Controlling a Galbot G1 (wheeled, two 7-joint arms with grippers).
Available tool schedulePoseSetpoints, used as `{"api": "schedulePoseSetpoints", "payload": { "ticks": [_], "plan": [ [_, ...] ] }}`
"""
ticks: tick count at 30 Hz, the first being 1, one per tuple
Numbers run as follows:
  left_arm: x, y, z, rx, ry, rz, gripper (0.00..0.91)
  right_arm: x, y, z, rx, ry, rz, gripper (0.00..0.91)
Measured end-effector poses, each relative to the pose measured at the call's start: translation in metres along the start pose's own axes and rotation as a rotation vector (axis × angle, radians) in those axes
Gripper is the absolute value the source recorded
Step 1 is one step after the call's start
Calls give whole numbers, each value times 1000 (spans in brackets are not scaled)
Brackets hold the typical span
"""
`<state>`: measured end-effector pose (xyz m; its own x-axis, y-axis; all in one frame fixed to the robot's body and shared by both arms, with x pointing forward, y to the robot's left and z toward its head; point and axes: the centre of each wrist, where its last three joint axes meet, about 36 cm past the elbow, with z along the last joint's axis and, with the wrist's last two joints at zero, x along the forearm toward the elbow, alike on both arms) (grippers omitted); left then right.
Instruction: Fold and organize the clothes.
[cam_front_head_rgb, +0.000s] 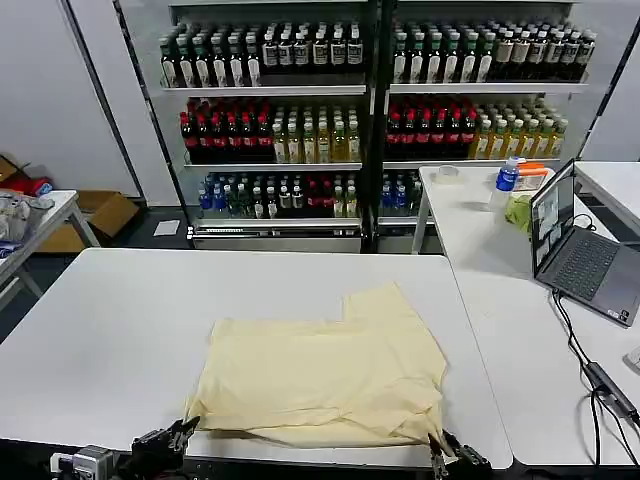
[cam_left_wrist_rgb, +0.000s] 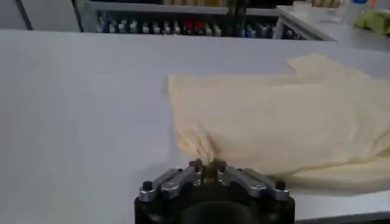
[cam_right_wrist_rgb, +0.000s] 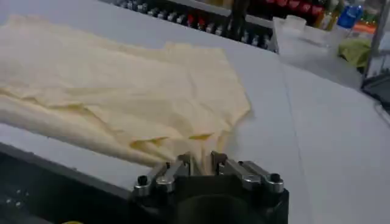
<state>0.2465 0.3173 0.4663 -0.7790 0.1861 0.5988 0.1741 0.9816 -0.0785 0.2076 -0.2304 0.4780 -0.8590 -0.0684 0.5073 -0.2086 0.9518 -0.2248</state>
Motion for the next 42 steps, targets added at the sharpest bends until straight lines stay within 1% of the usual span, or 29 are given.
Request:
{"api": "schedulePoseSetpoints", "payload": {
  "ticks": [4, 10, 17, 23, 28, 32, 42],
  "plan": [
    [-1, 5, -9, 3, -30, -20, 907, -5, -8, -8, -6, -52, 27, 907],
    [-11, 19, -23, 7, -74, -67, 907, -31, -18, -18, -28, -106, 55, 907],
    [-30, 36, -34, 15, -98, -109, 907, -77, -19, -33, -62, -146, 57, 907],
    [-55, 46, -47, 38, -126, -123, 907, -127, -18, -53, -95, -166, 50, 907],
    [-82, 50, -59, 60, -142, -120, 907, -172, -17, -73, -112, -171, 45, 907],
    [-103, 50, -67, 73, -147, -110, 907, -205, -14, -87, -122, -162, 42, 907],
    [-152, 39, -82, 84, -132, -73, 907, -277, -12, -110, -163, -96, 46, 907]
  ]
}}
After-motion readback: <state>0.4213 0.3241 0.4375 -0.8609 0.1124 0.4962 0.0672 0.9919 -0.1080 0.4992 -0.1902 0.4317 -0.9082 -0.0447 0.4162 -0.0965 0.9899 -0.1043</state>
